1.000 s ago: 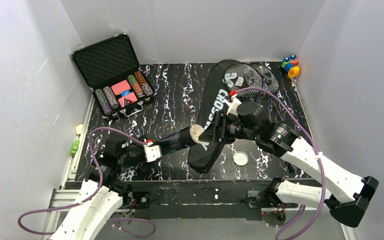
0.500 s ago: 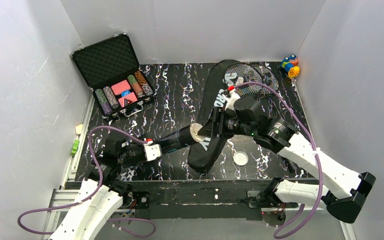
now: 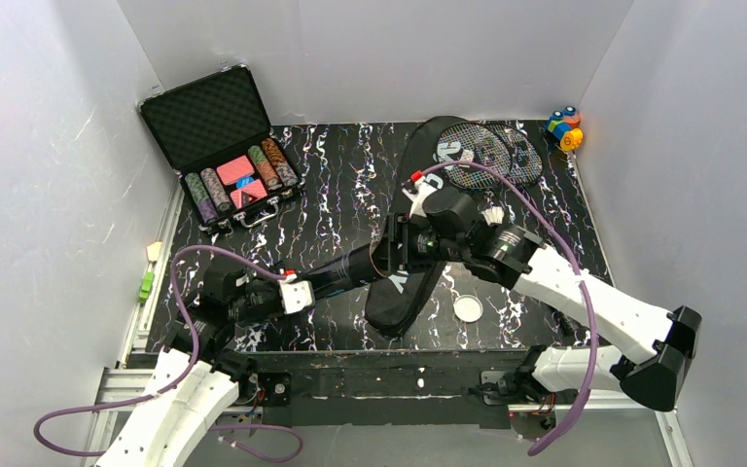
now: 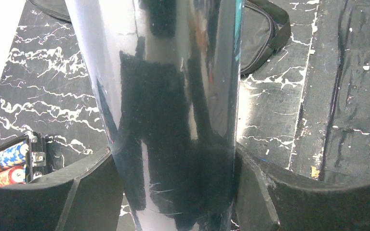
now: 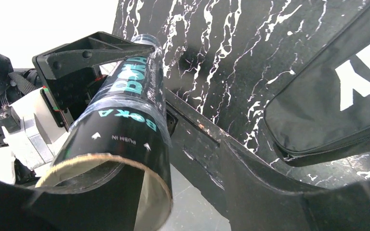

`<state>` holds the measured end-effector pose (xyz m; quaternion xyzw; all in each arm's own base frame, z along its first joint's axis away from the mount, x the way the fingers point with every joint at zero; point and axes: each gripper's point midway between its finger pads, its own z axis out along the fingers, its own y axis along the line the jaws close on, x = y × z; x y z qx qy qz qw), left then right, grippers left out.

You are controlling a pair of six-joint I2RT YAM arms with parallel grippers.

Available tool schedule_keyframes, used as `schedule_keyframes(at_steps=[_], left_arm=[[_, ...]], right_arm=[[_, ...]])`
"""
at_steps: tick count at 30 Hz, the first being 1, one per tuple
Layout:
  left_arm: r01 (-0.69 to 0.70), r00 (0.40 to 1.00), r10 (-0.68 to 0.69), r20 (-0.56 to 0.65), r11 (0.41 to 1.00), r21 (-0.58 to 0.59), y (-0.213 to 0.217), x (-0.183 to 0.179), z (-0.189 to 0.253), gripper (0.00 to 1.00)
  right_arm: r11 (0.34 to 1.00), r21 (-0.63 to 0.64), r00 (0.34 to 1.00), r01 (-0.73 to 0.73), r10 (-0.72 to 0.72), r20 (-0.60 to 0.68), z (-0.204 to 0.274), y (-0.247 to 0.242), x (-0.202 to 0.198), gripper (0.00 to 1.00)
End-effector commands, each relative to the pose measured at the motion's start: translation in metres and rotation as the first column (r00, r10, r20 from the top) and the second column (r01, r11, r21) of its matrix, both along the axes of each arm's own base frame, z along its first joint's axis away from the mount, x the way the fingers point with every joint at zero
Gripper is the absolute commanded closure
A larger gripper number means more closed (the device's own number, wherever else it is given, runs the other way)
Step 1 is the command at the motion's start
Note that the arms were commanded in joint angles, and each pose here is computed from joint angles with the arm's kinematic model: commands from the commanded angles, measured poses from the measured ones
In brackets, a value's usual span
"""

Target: Pack up the badminton gear

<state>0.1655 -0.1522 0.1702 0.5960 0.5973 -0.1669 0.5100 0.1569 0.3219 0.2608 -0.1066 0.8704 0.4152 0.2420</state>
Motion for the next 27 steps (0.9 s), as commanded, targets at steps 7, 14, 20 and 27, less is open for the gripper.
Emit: schedule_keyframes(at_steps=[7,14,20,27], left_arm=[[0.037,0.997,-0.033,0.077,0.998,-0.052,-0.006,-0.002,0.031,0.81],[0.037,0.997,-0.033,0.073,0.998,-0.047,-0.006,-0.002,0.028,0.81],[0.037,0.997,-0.034,0.072,0.999,-0.034,-0.005,-0.002,0.024,0.81],[0.04,0.997,-0.038,0.073,0.999,-0.024,-0.004,-0.002,0.022,0.81]], right_arm=[[0.995,0.089,0.986,0.038,-0.052,0.159,0.066,-0.009,0.003,0.27],[0.99,0.077,0.968,0.114,-0.128,0.214,0.08,-0.049,0.003,0.23],[0.937,-0.011,0.921,0.35,-0.342,0.188,0.074,-0.112,0.042,0.23],[0.661,-0.393,0.745,0.639,-0.659,0.103,-0.001,-0.219,0.128,0.24]])
